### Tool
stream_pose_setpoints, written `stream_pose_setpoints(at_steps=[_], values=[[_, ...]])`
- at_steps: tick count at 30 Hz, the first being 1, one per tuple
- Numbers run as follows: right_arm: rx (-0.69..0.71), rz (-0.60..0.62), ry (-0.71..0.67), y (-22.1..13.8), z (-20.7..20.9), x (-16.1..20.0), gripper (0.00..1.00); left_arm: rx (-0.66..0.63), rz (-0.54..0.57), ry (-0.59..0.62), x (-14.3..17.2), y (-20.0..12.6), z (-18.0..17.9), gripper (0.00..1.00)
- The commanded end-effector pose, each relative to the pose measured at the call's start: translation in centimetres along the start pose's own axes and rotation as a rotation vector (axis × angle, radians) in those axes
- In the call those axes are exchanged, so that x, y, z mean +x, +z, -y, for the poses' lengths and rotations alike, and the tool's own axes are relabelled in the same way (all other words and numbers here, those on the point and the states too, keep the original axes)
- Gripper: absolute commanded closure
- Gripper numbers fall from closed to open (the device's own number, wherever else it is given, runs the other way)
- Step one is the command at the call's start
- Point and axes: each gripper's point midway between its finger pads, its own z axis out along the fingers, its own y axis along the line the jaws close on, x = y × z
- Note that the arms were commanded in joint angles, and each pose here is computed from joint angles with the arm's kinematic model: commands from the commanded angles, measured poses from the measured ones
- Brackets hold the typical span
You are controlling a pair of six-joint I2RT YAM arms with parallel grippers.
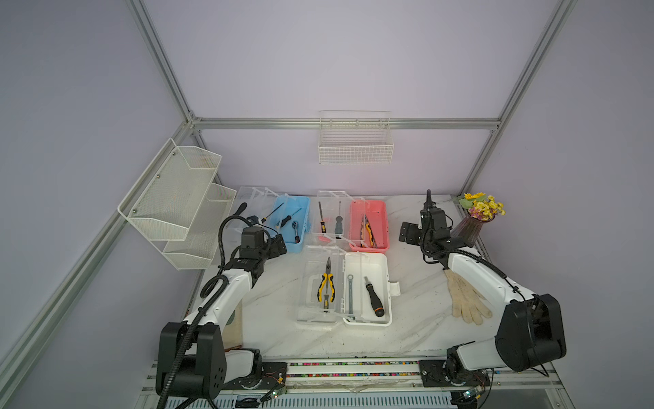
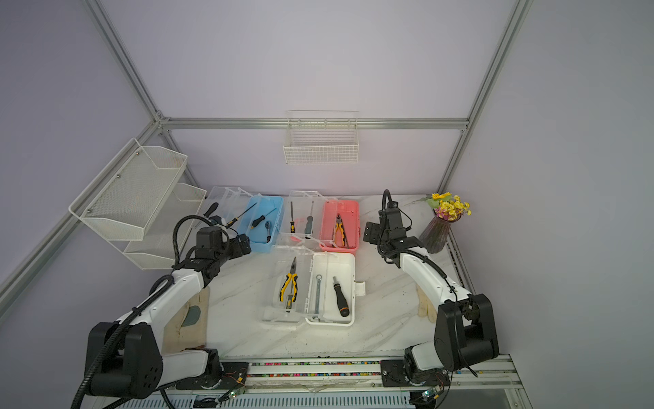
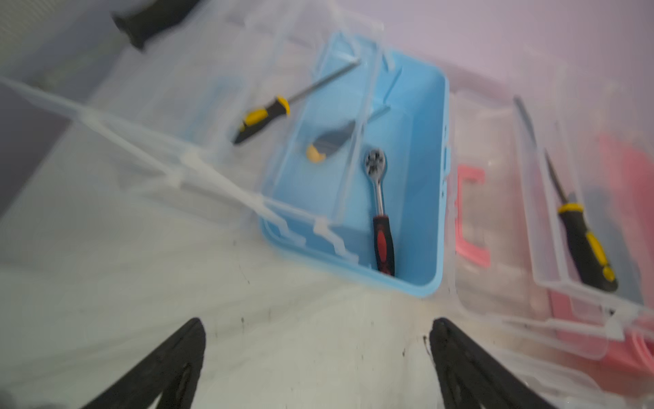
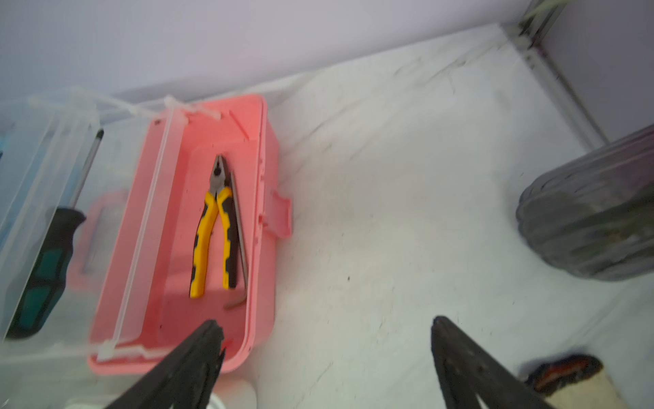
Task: Close toolboxes
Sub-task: Close the toolbox lid.
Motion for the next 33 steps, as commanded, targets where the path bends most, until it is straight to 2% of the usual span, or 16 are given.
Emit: stream_pose_setpoints(at_steps=[1, 5, 10, 14, 18, 21, 33], values=[[-0.045, -0.265, 0.020, -1.6, -1.2, 6.1, 0.08, 0.047, -0.213, -0.119, 4.8, -0.1, 1.1, 0.04], [-0.126, -0.314, 0.035, -2.2, -3.2, 8.3, 0.12, 0.064, -0.301, -0.155, 7.7, -0.4, 1.1, 0.06], [-0.131, -0.386, 0.027, -1.0, -3.7, 11.3, 0.15, 0.124, -0.353, -0.185, 10.4, -1.6, 2.1, 0.08], [-0.159, -0.387, 0.035, -0.1, -4.8, 11.7, 0.20, 0.190, -0.401, -0.191, 12.3, -2.2, 3.8, 0.11], [-0.156, -0.394, 0.044, 0.6, -5.0, 12.1, 0.28, 0.231, -0.445, -0.182, 14.1, -1.8, 5.3, 0.18], [-0.164, -0.399, 0.053, 0.9, -5.5, 12.3, 0.36, 0.209, -0.468, -0.176, 15.0, -1.1, 5.2, 0.28], [-0.126, -0.428, 0.022, 2.0, -5.9, 14.0, 0.52, 0.192, -0.489, -0.141, 15.6, -0.3, 6.0, 0.58]])
